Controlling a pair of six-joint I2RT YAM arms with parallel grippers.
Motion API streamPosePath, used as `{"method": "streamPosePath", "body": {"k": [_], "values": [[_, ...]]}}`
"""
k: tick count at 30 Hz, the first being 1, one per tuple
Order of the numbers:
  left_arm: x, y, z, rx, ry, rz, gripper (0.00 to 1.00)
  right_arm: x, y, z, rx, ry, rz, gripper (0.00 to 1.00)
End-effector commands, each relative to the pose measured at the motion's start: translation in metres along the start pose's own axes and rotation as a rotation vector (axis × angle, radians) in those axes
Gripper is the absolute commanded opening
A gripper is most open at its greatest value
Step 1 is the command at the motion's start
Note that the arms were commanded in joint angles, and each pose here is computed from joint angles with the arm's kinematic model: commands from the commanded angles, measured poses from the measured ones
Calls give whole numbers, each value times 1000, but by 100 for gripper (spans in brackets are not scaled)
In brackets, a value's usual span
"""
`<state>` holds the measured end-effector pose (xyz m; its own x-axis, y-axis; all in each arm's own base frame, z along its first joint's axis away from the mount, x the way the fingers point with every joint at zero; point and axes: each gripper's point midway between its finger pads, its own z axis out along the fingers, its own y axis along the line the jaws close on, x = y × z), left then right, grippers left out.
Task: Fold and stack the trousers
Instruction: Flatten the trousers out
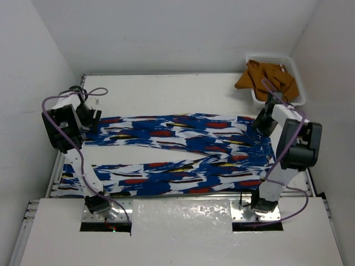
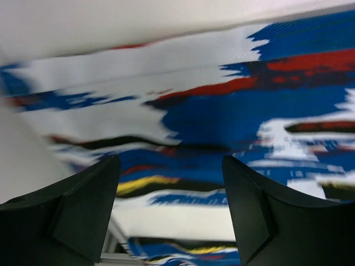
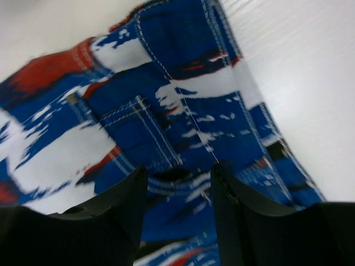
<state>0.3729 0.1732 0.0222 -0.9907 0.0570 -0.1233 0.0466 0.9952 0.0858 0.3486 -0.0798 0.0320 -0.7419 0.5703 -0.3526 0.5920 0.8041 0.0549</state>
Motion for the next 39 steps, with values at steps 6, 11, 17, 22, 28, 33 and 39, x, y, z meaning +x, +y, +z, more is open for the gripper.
{"method": "streamPosePath", "body": {"k": [6, 11, 17, 22, 28, 33, 39], "values": [[-16, 23, 56, -123, 10, -104, 72, -17, 29, 57, -4, 16, 108, 46], [-77, 40, 67, -172, -69, -79, 72, -49, 43, 69, -2, -82, 132, 46], [-129, 51, 76, -194, -163, -63, 76, -104, 67, 50, -123, -322, 124, 48], [-160, 34, 35, -88, -313, -76, 81, -126, 90, 22, -222, -359, 33, 54], [-159, 28, -84, -60, -456, -66, 100, -104, 51, -42, -104, -329, -41, 70], [-60, 43, -123, -76, -287, -108, 100, -59, 13, -78, -42, -229, 6, 74], [143, 66, -108, -21, 16, -320, 96, 23, -59, -89, 10, -88, 210, 79]]}}
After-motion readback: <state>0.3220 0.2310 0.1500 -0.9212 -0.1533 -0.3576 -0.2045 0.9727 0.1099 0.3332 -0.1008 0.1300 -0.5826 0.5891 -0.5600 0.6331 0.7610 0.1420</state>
